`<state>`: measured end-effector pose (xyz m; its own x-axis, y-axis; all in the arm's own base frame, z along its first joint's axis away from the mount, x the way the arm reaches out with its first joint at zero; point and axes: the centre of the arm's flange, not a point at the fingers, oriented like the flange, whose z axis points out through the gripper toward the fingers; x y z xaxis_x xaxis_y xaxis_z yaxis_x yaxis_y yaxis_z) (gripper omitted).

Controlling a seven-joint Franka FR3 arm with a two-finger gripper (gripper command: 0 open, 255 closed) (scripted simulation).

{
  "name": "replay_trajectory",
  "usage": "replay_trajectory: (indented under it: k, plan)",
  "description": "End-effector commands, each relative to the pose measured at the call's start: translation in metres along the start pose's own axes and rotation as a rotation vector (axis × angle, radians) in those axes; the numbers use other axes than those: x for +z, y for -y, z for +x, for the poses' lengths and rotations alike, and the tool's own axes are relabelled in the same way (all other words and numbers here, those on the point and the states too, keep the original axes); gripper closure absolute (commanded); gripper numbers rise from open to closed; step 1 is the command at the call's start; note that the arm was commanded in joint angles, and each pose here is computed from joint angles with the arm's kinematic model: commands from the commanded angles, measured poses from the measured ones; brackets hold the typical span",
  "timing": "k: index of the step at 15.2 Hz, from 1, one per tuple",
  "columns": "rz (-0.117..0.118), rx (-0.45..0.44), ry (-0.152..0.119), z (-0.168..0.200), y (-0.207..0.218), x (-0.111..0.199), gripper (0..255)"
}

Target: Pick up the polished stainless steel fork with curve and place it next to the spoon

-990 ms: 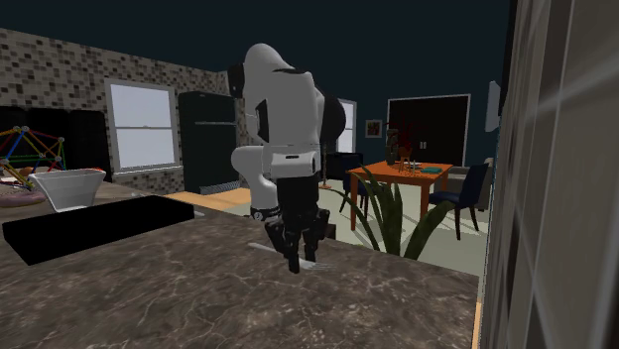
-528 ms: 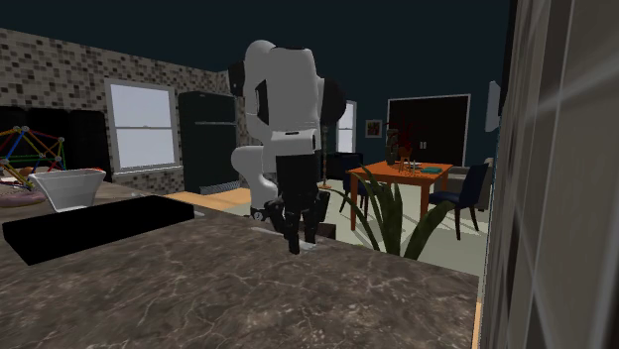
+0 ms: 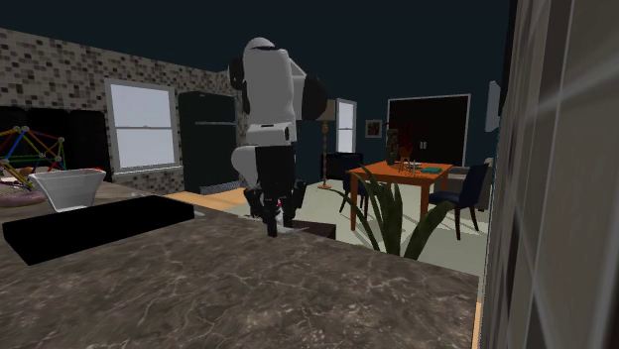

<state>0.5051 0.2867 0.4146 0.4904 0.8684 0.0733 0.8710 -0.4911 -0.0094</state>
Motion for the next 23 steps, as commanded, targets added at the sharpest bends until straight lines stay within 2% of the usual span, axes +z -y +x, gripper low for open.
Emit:
replay_trajectory:
  k: [1, 23]
  plan:
    - [0.0, 0.0, 0.0, -0.027, -0.003, -0.003, 255]
    - [0.0, 0.0, 0.0, -0.316, -0.013, -0.025, 255]
